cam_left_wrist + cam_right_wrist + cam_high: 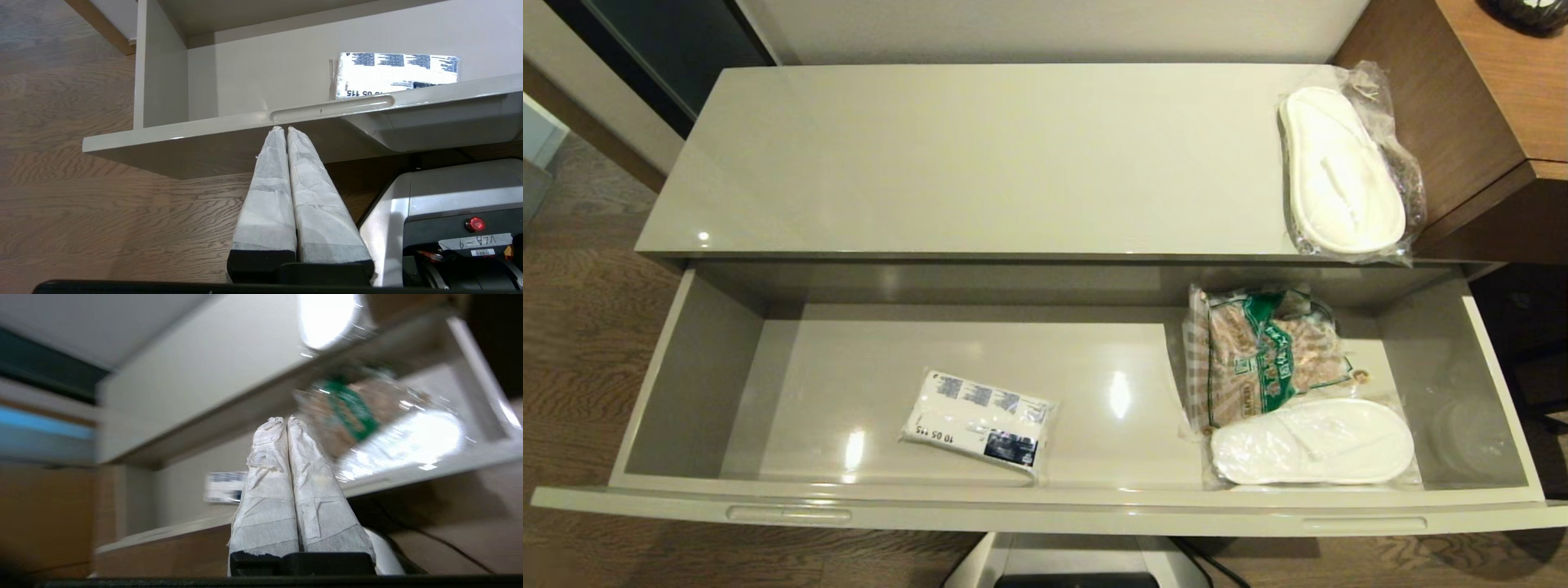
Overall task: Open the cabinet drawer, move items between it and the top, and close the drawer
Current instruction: Pick up the disposable slippers on the table
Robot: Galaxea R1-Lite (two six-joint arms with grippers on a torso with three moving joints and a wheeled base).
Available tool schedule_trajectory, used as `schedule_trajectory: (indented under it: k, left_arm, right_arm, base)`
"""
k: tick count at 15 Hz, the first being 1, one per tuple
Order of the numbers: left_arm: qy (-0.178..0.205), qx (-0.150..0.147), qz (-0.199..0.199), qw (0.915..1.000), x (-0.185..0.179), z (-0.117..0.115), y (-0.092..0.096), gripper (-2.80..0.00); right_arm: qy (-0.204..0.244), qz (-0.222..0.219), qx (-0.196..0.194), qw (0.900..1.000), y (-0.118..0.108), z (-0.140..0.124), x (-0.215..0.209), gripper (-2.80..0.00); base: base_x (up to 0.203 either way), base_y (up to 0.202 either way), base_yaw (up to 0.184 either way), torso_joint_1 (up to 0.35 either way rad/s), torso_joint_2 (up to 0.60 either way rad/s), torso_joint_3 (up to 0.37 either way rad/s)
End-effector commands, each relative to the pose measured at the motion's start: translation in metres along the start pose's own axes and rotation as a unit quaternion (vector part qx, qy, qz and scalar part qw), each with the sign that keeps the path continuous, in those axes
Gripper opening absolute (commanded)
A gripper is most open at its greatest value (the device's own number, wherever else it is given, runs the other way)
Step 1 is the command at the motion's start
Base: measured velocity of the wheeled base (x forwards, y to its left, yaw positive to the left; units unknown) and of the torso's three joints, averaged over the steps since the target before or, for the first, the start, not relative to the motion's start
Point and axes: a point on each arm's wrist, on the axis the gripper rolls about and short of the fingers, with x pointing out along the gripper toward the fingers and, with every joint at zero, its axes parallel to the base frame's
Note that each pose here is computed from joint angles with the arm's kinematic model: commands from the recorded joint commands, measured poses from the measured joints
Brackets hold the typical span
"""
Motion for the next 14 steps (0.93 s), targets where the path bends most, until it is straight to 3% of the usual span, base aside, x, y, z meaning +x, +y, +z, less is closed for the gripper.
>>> schedule_trajectory:
  k: [1,3,5,7,10,12,14]
  left_arm:
    - [0.0,0.0,-0.001,1.0,0.0,0.0,0.0,-2.8]
    - [0.0,0.0,-0.001,1.0,0.0,0.0,0.0,-2.8]
    - [0.0,0.0,-0.001,1.0,0.0,0.0,0.0,-2.8]
    - [0.0,0.0,-0.001,1.0,0.0,0.0,0.0,-2.8]
    - [0.0,0.0,-0.001,1.0,0.0,0.0,0.0,-2.8]
    - [0.0,0.0,-0.001,1.0,0.0,0.0,0.0,-2.8]
    - [0.0,0.0,-0.001,1.0,0.0,0.0,0.0,-2.8]
  right_arm:
    - [0.104,-0.092,0.01,0.99,-0.013,-0.004,0.07,-2.8]
    - [0.207,-0.164,0.012,0.964,-0.046,-0.042,0.116,-2.8]
    - [0.308,-0.203,0.016,0.929,-0.077,-0.076,0.165,-2.8]
    - [0.357,-0.212,0.017,0.909,-0.098,-0.103,0.205,-2.8]
    - [0.384,-0.201,0.025,0.901,-0.117,-0.143,0.242,-2.8]
    - [0.381,-0.194,0.035,0.903,-0.119,-0.155,0.249,-2.8]
    - [0.364,-0.186,0.042,0.912,-0.12,-0.157,0.257,-2.8]
  base:
    - [0.0,0.0,0.0,0.0,0.0,0.0]
    - [0.0,0.0,0.0,0.0,0.0,0.0]
    - [0.0,0.0,0.0,0.0,0.0,0.0]
    - [0.0,0.0,0.0,0.0,0.0,0.0]
    - [0.0,0.0,0.0,0.0,0.0,0.0]
    - [0.0,0.0,0.0,0.0,0.0,0.0]
    - [0.0,0.0,0.0,0.0,0.0,0.0]
